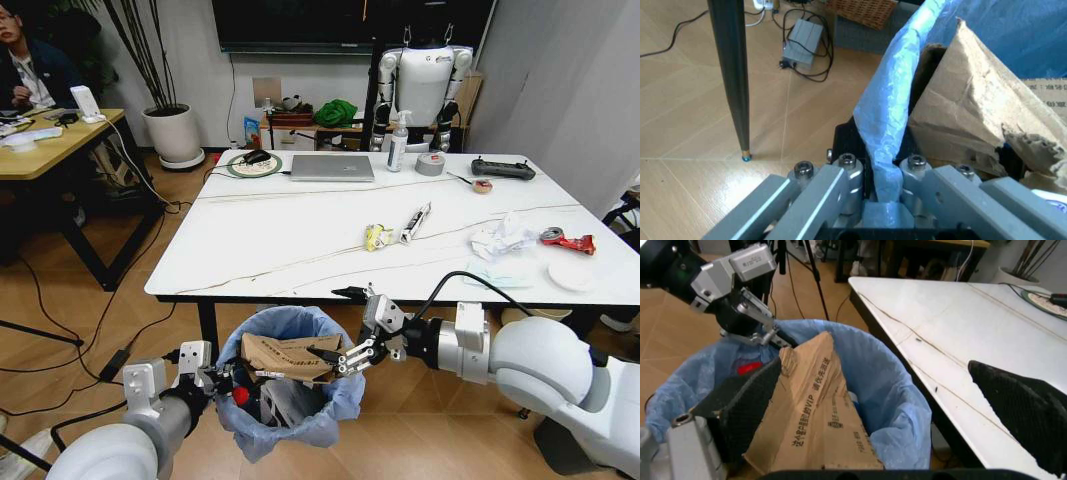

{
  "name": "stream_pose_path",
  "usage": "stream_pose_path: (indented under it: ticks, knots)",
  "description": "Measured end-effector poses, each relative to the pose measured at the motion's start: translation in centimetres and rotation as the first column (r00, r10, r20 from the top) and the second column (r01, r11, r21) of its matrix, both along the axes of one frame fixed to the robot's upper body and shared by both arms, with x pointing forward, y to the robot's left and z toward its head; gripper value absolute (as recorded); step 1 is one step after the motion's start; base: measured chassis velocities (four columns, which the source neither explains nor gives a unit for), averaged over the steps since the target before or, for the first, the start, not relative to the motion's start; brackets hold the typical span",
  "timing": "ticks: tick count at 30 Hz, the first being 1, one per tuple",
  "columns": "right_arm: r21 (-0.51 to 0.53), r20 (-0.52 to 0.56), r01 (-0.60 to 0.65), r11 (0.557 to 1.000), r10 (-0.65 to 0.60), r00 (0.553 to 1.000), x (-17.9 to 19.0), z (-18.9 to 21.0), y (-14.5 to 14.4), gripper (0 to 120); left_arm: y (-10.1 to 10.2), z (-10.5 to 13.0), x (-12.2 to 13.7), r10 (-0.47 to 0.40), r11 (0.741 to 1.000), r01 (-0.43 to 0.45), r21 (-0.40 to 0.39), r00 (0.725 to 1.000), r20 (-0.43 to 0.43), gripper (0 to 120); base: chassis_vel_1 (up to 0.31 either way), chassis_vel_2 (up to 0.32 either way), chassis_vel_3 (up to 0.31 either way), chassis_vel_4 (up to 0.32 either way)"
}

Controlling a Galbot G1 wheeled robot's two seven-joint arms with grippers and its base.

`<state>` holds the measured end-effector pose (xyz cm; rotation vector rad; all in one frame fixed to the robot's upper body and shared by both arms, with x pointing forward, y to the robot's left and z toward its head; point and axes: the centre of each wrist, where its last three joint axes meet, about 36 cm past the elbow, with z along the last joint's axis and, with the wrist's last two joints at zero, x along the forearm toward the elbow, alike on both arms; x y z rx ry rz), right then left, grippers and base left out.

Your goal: Pick up the trash bin and place the trash from the table into it.

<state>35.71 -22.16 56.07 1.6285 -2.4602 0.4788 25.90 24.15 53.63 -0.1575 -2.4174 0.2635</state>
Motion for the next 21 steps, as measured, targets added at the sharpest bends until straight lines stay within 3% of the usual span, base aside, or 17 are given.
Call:
stream_pose_path:
  ticks: [21]
  knots:
    - [-0.072,0.01,-0.123,0.99,0.124,0.992,-2.3,-1.5,0.1,100,0.1,0.2,0.2,0.007,1.0,-0.007,-0.002,1.0,0.011,2,0.0,0.0,0.0,0.0]
